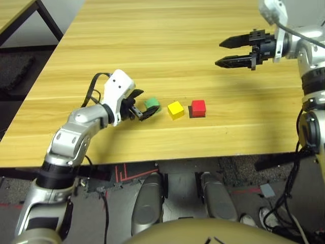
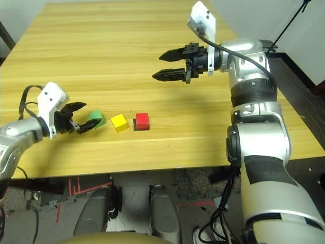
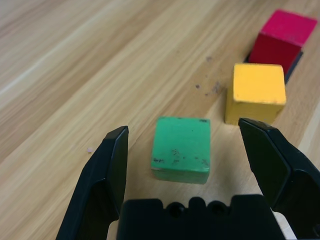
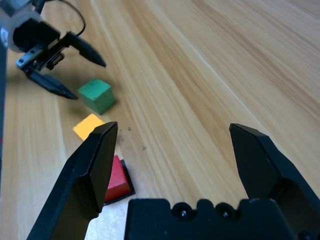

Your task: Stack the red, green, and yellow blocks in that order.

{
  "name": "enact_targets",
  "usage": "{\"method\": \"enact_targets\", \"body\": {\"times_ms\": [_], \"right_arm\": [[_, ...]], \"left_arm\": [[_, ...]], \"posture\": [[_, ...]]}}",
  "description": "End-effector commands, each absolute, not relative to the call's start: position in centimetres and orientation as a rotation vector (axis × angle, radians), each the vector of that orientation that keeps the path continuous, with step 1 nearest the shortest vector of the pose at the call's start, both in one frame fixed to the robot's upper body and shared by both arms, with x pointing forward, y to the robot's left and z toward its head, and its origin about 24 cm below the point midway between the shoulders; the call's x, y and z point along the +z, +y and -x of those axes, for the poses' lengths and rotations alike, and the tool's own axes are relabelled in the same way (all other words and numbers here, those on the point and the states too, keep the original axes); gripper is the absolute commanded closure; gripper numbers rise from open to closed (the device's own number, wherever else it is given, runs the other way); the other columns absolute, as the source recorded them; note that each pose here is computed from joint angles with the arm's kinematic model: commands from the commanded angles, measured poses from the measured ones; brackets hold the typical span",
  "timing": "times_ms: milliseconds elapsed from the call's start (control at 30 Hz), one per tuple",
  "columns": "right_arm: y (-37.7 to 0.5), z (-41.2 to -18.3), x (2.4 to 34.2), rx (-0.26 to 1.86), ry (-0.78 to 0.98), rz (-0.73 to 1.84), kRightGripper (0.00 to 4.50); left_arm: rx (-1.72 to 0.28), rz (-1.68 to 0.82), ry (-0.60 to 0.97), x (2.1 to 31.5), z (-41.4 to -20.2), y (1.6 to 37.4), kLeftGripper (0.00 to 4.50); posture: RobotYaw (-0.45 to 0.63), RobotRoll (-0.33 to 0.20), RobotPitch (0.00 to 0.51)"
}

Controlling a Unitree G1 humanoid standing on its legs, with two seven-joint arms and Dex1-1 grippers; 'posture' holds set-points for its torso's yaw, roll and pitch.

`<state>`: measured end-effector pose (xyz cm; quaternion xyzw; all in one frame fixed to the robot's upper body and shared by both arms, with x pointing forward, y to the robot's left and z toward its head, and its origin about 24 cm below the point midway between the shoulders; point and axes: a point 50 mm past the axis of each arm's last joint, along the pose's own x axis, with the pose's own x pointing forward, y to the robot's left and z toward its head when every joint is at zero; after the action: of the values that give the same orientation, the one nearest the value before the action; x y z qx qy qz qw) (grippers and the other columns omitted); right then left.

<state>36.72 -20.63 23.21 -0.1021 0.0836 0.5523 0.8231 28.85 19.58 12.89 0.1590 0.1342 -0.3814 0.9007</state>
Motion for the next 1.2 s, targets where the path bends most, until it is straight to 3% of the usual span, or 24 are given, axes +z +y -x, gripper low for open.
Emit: {"method": "enact_targets", "body": {"times_ms": [33, 267, 367, 533, 567, 867, 1000, 1200], "right_arm": [[-21.3, -35.9, 23.5, 1.130, 0.135, 0.191, 0.01], [-21.5, -34.6, 22.9, 1.074, 0.118, 0.158, 0.01], [-21.6, -34.4, 22.8, 1.059, 0.115, 0.150, 0.00], [-21.5, -34.4, 22.7, 1.047, 0.105, 0.147, 0.00], [-21.6, -34.5, 22.7, 1.043, 0.104, 0.147, 0.00], [-22.2, -34.0, 21.3, 1.048, 0.159, 0.139, 0.00], [-22.4, -33.6, 20.2, 1.053, 0.181, 0.115, 0.00], [-22.0, -31.9, 18.4, 1.103, 0.211, 0.080, 0.00]], "left_arm": [[-0.819, -0.356, 0.303, 11.9, -29.5, 19.4, 0.00], [-0.800, -0.380, 0.346, 10.5, -30.7, 19.6, 0.00], [-0.775, -0.368, 0.362, 10.7, -31.0, 19.5, 0.61], [-0.808, -0.382, 0.406, 11.6, -30.6, 19.5, 2.32], [-0.820, -0.379, 0.398, 12.5, -30.6, 19.3, 2.46], [-1.056, -0.385, 0.247, 20.2, -31.1, 14.5, 2.45], [-1.176, -0.366, 0.232, 20.8, -31.3, 12.3, 2.45], [-1.307, -0.376, 0.205, 19.3, -33.1, 9.2, 2.45]], "posture": [[0.27, -0.167, 0.058], [0.22, -0.147, 0.060], [0.22, -0.144, 0.061], [0.23, -0.138, 0.065], [0.23, -0.135, 0.065], [0.24, -0.127, 0.065], [0.22, -0.123, 0.069], [0.17, -0.119, 0.072]]}}
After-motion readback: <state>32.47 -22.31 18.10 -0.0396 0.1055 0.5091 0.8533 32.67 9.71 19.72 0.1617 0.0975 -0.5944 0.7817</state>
